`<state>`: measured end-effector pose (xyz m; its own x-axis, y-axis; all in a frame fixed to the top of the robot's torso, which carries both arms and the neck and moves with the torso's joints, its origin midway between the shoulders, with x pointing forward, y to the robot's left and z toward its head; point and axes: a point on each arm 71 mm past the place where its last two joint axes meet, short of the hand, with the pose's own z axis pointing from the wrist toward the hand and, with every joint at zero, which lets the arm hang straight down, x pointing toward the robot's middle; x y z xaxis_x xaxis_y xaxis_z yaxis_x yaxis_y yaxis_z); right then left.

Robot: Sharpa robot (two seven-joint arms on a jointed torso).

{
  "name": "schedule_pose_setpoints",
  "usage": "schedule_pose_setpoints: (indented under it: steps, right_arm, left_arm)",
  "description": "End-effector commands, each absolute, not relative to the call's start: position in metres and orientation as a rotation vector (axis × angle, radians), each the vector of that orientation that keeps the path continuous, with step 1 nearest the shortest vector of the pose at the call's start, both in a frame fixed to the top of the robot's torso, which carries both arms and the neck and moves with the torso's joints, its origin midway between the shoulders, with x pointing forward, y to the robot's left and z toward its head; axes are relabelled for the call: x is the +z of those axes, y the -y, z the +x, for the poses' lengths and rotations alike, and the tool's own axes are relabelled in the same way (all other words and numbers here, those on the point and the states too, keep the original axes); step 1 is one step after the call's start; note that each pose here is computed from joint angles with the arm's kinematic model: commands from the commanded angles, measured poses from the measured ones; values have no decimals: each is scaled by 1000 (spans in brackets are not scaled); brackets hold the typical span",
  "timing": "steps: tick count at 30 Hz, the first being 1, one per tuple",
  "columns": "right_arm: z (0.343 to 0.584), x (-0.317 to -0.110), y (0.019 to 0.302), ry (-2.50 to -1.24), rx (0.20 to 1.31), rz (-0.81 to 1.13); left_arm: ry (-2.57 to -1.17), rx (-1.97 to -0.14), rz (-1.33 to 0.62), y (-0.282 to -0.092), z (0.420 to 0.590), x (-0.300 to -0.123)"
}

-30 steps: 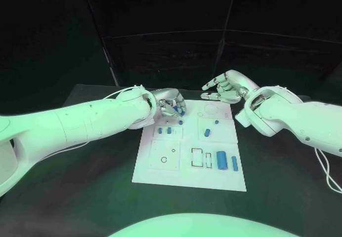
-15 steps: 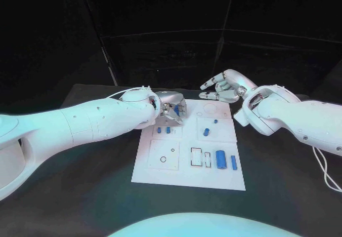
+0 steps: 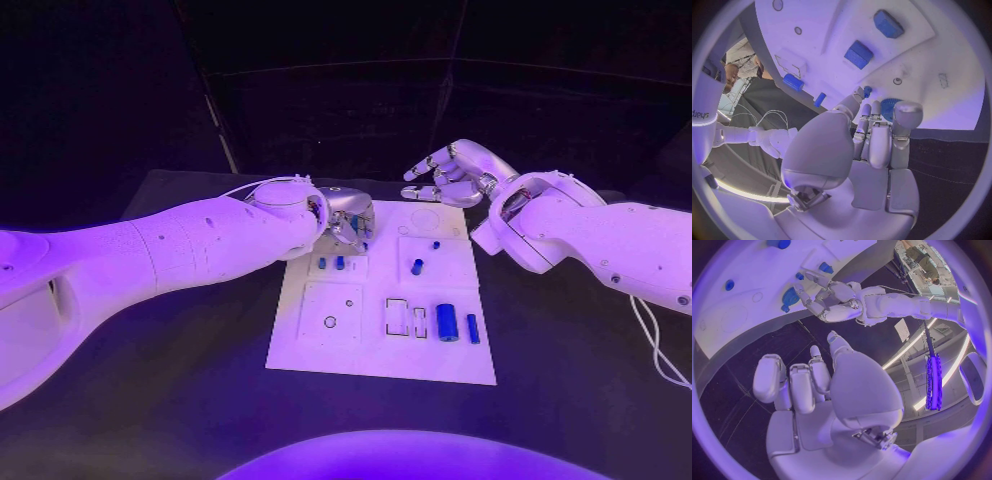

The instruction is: Assemble the parts on the task board

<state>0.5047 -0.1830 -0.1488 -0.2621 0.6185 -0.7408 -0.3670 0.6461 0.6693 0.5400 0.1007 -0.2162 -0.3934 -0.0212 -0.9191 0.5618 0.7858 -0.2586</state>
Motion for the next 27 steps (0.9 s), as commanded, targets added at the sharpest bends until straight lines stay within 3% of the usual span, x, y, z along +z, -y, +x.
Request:
schedule_pose_setpoints:
  steps: [1, 27]
  right_arm:
    - [505, -147, 182, -1574, 959, 209]
    - [505, -147, 180, -1574, 963, 207]
  left_arm:
    - [-1905, -633, 431, -100, 540, -218]
    - [-1942, -617, 434, -95, 540, -226]
